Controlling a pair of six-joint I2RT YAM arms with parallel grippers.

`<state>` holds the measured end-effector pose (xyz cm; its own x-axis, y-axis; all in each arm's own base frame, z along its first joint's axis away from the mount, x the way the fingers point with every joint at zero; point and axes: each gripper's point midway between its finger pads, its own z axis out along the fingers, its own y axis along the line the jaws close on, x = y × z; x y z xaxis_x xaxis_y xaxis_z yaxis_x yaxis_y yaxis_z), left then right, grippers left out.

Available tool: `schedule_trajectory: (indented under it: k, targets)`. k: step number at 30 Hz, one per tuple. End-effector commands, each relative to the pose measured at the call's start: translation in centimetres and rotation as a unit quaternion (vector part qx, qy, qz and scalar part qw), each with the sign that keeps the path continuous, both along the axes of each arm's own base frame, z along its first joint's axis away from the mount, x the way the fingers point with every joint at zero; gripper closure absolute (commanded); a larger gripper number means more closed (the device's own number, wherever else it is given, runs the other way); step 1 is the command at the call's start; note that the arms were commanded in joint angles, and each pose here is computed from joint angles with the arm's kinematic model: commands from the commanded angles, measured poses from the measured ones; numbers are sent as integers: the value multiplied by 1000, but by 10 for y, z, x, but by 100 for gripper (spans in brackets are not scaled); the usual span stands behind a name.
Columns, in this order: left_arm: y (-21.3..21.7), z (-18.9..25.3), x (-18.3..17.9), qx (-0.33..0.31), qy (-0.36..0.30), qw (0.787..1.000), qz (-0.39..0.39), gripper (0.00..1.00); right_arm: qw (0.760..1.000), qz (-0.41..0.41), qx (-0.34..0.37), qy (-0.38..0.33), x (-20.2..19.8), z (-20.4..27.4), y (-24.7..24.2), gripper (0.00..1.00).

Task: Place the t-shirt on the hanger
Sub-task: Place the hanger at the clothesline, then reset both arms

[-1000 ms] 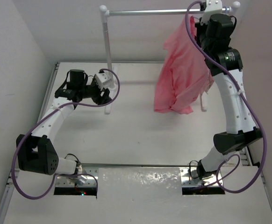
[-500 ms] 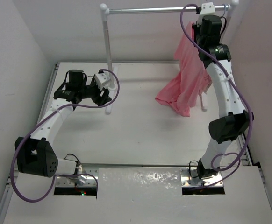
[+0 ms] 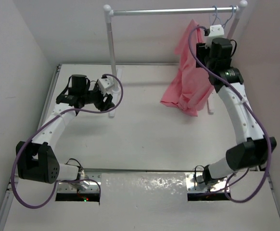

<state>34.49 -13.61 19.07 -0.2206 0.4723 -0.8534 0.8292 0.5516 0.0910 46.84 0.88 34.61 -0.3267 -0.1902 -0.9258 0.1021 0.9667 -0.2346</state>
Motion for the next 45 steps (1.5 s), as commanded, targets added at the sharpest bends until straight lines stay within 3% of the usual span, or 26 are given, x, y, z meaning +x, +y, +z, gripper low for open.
schedule_trajectory:
  k: [1, 2, 3, 6, 12, 13, 19, 21, 25, 31, 38, 45]
  targets:
    - [0, 12, 0, 1, -29, 1000, 0, 40, 996, 35, 35, -72, -29, 45, 12, 34]
    - [4, 9, 1, 3, -27, 1000, 15, 40, 994, 43, 42, -90, -44, 60, 14, 31]
    - [7, 8, 3, 5, -27, 999, 25, 41, 993, 52, 47, -95, -52, 62, 17, 17]
    - [24, 1, 12, 11, -27, 996, 87, 42, 984, 115, 81, -109, -87, 59, 39, 1]
    - [86, -16, 30, 2, -19, 968, 249, 41, 955, 199, 202, -90, -145, -37, 78, 1]
    - [95, -22, 31, 0, -19, 961, 278, 41, 954, 183, 231, -55, -149, -84, 79, 1]
    - [146, -38, 24, -8, -13, 928, 372, 40, 957, 88, 268, 59, -182, -228, 61, 1]
    - [162, -50, 22, 9, -15, 912, 409, 40, 957, 60, 270, 85, -189, -253, 55, 1]
    - [173, -70, 16, 17, -16, 901, 434, 41, 961, -13, 246, 123, -207, -311, 30, 1]
    - [176, -80, 13, 22, -22, 900, 434, 41, 969, -102, 205, 94, -221, -334, -8, 1]
    - [174, -89, 15, 23, -8, 904, 427, 42, 971, -121, 200, 51, -223, -327, -19, 1]
    - [175, -96, 13, 30, 0, 906, 422, 42, 971, -121, 198, 54, -222, -327, -19, 1]
